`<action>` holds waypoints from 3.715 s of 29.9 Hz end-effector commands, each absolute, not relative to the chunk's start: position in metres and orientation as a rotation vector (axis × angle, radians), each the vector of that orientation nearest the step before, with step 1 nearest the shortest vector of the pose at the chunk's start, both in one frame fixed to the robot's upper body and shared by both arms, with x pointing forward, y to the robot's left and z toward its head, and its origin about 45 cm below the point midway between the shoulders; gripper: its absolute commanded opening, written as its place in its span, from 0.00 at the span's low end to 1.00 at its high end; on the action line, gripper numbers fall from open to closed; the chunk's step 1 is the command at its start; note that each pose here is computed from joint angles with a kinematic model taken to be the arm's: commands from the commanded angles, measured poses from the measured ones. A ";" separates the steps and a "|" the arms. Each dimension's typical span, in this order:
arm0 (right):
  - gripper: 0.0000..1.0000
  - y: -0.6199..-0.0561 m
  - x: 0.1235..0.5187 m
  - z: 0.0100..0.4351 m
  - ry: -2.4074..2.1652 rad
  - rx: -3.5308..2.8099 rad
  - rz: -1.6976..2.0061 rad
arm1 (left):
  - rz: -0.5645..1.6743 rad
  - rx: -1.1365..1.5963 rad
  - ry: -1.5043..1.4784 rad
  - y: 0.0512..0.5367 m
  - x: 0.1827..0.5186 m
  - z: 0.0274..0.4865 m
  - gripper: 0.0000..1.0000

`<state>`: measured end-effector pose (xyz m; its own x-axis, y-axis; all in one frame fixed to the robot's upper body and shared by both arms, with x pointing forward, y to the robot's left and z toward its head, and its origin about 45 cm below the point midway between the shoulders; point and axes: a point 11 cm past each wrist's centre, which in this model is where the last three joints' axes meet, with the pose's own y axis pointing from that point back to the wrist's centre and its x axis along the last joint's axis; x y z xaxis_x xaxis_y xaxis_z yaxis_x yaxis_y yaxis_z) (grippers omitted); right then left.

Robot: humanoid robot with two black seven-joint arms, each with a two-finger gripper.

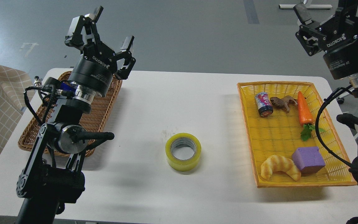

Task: Place and transfer tape with both arms

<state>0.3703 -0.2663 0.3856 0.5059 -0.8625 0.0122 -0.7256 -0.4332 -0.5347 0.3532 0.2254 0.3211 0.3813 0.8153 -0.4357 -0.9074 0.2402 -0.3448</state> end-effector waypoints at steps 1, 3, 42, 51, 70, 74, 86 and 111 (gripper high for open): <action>1.00 -0.267 0.362 0.390 1.267 -2.204 -0.311 | 1.185 -0.605 0.176 0.225 0.353 0.322 0.98; 1.00 -0.267 0.358 0.394 1.261 -2.181 -0.302 | 1.184 -0.605 0.178 0.225 0.353 0.322 0.98; 1.00 -0.233 0.356 0.407 1.141 -2.150 -0.142 | 1.086 -0.726 0.060 0.226 0.343 0.340 0.98; 1.00 -0.230 0.355 0.405 1.125 -2.164 -0.142 | 1.046 -0.741 0.033 0.224 0.340 0.342 0.98; 1.00 -0.221 0.355 0.403 1.101 -2.194 -0.135 | 0.891 0.265 -0.727 0.241 0.331 0.300 0.98; 1.00 -0.223 0.356 0.403 1.106 -2.196 -0.141 | 0.752 0.457 -0.887 0.230 0.320 0.281 0.98; 1.00 -0.230 0.357 0.404 1.128 -2.219 -0.169 | 0.456 0.731 -1.079 0.204 0.294 0.216 0.98; 1.00 -0.246 0.363 0.397 1.198 -2.272 -0.200 | 0.298 0.739 -1.013 0.146 0.303 0.162 0.98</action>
